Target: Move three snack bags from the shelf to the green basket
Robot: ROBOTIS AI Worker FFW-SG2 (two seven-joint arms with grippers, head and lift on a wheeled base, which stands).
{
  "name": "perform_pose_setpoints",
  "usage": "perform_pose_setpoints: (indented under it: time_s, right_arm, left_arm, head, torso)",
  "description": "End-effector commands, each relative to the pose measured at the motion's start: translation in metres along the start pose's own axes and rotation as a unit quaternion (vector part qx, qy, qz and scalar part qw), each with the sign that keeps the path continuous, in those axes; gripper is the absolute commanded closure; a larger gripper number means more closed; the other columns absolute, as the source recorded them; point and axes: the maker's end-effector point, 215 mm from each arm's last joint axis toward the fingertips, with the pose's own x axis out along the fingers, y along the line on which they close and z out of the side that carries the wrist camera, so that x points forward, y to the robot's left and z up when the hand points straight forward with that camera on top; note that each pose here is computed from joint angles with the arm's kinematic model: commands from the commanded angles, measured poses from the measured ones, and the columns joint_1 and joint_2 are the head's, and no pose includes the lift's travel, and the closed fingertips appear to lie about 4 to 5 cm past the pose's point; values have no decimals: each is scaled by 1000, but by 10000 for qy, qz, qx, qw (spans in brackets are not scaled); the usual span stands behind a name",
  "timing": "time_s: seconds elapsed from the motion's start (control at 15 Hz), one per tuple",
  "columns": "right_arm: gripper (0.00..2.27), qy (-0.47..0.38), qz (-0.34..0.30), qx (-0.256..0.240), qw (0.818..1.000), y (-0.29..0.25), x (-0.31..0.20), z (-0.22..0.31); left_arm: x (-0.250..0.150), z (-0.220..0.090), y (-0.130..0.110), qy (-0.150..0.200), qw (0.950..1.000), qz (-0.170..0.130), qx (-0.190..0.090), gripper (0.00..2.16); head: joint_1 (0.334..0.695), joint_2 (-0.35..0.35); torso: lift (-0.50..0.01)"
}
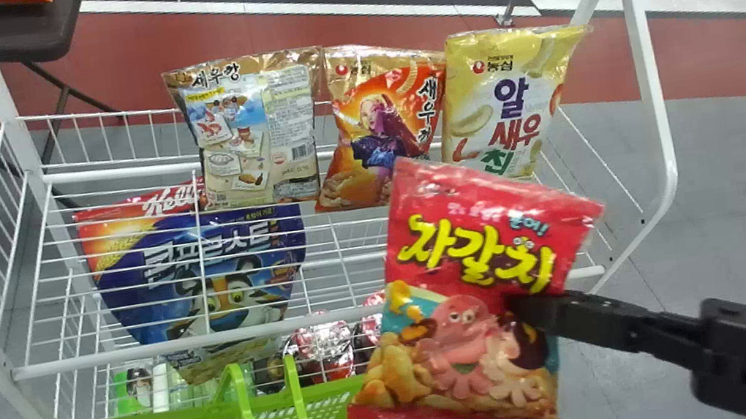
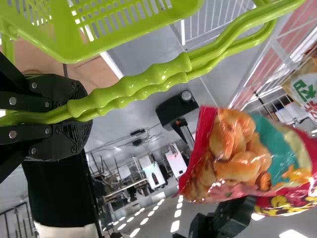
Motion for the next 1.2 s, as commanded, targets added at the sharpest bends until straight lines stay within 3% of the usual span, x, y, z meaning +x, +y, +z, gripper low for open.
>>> perform_pose_setpoints:
  time_s: [0.0,0.4,0.87,1.07,1.13]
  right_arm:
    - [2044,219,-185,185,9994,-14,-5,-18]
    - [2044,1901,-292,597,9795,-49,64,-137]
    - [2017,2391,492,722,9671,-14,125,-180]
    - [1683,2627,455,1003,9586,-20,132,-186]
    - [1136,2704,362,960,9573,-25,136,-190]
  left_arm:
    - [2,8,-8,-59,9999,-38,118,1818]
    - [-2,18,-12,-142,9995,24,276,1821]
    - [-8,15,-12,-90,9996,75,249,1818]
    - [-13,18,-12,-131,9996,50,233,1818]
    - [-15,19,-11,-155,9996,41,225,1821]
  head:
    - [695,-350]
    - [695,-350]
    - [695,-350]
    - [695,-350]
    - [695,-350]
  torso:
    - [-47]
    - [-47]
    - [-47]
    - [-47]
    - [-47]
